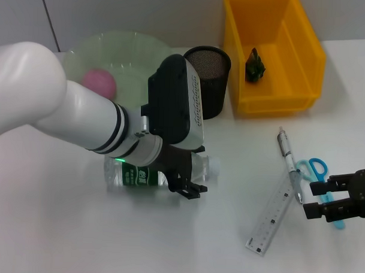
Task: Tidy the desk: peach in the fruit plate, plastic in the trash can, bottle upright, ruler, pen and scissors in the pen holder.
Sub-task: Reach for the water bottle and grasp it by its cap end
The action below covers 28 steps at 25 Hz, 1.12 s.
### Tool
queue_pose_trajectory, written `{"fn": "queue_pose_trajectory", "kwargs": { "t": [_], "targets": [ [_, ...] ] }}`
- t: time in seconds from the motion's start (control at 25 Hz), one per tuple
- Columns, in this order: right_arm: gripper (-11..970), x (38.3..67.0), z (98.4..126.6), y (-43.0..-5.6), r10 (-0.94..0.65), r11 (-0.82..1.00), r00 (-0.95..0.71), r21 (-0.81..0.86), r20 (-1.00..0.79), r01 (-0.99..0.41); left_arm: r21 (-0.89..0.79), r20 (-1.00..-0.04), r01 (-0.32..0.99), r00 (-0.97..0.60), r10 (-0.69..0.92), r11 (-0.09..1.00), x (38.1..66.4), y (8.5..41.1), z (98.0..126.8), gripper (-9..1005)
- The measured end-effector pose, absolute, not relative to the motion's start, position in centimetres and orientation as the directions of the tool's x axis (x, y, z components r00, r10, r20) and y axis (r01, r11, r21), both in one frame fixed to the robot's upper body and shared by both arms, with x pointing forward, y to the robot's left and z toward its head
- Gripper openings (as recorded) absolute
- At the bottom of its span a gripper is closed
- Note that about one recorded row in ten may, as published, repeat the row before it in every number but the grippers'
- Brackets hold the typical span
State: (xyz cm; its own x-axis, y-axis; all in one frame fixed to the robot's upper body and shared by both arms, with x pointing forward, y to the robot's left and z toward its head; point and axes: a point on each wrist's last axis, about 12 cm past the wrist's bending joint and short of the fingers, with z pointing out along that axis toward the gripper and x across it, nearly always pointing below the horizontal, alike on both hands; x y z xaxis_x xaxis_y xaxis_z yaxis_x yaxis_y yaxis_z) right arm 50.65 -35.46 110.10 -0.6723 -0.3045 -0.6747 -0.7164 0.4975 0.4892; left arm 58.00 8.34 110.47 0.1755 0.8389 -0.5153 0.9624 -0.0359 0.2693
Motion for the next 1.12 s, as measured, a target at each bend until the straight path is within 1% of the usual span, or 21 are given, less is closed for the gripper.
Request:
{"fn": "queue_pose_trajectory", "kwargs": {
  "t": [0.6,0.68,0.92,1.12],
  "targets": [
    [833,50.65,110.15,-35.51,-0.306,0.496,-0.671,0.488,-0.675,-0.718,0.304,-0.503,0.951,0.205,0.839,-0.051,57.89,7.99,110.38,658],
    [833,50.67,110.16,-35.49,-0.307,0.496,-0.671,0.488,-0.675,-0.718,0.310,-0.503,0.949,0.208,0.839,-0.049,57.96,7.99,110.38,486],
    [833,50.74,110.21,-35.48,-0.307,0.496,-0.671,0.488,-0.675,-0.718,0.320,-0.495,0.946,0.219,0.841,-0.058,57.92,7.96,110.23,448],
    [833,50.79,110.23,-35.43,-0.307,0.495,-0.670,0.488,-0.676,-0.719,0.337,-0.467,0.939,0.235,0.852,-0.074,57.87,8.02,110.01,447]
  ]
}}
